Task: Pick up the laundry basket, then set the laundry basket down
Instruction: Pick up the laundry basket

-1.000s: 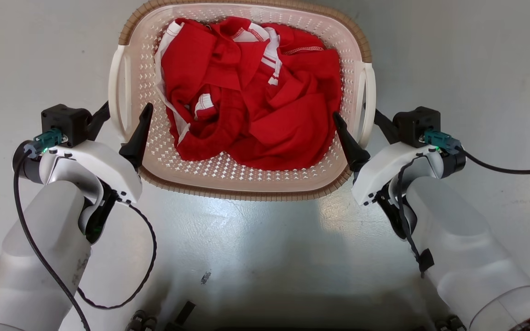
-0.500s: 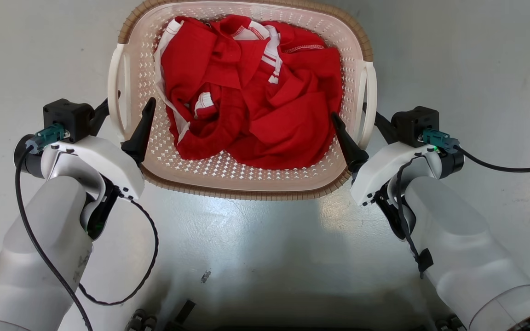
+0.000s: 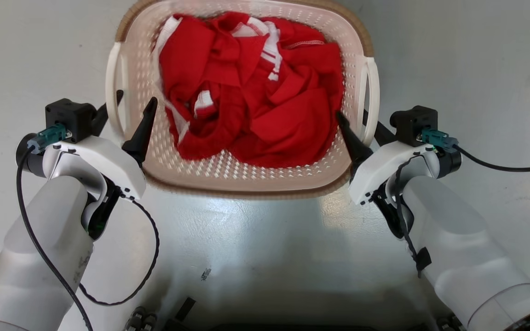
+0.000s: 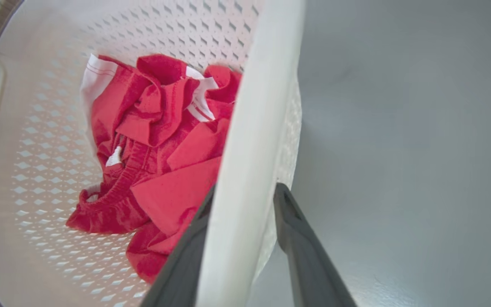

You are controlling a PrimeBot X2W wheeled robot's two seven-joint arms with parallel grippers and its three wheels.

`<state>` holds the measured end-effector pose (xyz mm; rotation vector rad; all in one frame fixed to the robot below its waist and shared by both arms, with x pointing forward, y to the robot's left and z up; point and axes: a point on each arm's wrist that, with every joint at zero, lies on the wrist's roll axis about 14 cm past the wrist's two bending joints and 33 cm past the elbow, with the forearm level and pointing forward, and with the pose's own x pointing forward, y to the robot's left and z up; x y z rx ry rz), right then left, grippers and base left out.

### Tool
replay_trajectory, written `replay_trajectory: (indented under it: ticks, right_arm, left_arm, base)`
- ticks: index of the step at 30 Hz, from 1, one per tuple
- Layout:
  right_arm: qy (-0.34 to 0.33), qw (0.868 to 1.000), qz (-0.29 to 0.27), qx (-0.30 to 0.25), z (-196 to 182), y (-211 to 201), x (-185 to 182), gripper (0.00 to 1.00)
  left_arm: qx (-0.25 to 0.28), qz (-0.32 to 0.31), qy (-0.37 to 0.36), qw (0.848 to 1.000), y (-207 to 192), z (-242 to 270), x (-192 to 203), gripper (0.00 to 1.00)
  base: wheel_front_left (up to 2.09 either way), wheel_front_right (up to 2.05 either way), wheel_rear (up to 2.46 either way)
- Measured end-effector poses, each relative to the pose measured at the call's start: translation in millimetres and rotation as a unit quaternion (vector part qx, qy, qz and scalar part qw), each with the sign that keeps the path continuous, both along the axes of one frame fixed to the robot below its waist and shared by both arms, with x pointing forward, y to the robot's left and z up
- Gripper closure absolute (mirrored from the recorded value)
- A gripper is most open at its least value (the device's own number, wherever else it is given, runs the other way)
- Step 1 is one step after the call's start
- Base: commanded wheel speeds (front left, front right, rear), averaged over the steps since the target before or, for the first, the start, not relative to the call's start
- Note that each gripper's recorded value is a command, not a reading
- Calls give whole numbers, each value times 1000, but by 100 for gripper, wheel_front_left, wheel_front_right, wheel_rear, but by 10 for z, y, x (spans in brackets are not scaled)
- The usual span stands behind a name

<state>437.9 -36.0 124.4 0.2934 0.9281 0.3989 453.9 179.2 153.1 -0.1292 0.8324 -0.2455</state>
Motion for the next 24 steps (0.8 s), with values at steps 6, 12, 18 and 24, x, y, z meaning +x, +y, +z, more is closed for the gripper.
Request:
replay_trajectory:
  ticks: [6, 12, 18, 24]
  right_arm:
    - [-6, 1000, -5, 2, -7, -4, 65, 65]
    - [-7, 1000, -11, 2, -13, -20, 70, 74]
    - [-7, 1000, -15, 0, 8, -49, 82, 83]
    - [-6, 1000, -21, -10, 42, -134, 83, 99]
  left_arm:
    - [7, -5, 1, 1000, 61, -21, -12, 79]
    - [2, 1, 0, 1000, 57, -26, 8, 100]
    - [-4, -2, -4, 1000, 11, -5, 38, 100]
    - [-9, -9, 0, 1000, -77, 13, 12, 100]
  base:
    - [0, 0, 0]
    - [0, 0, 0]
    - [0, 0, 0]
    - [0, 0, 0]
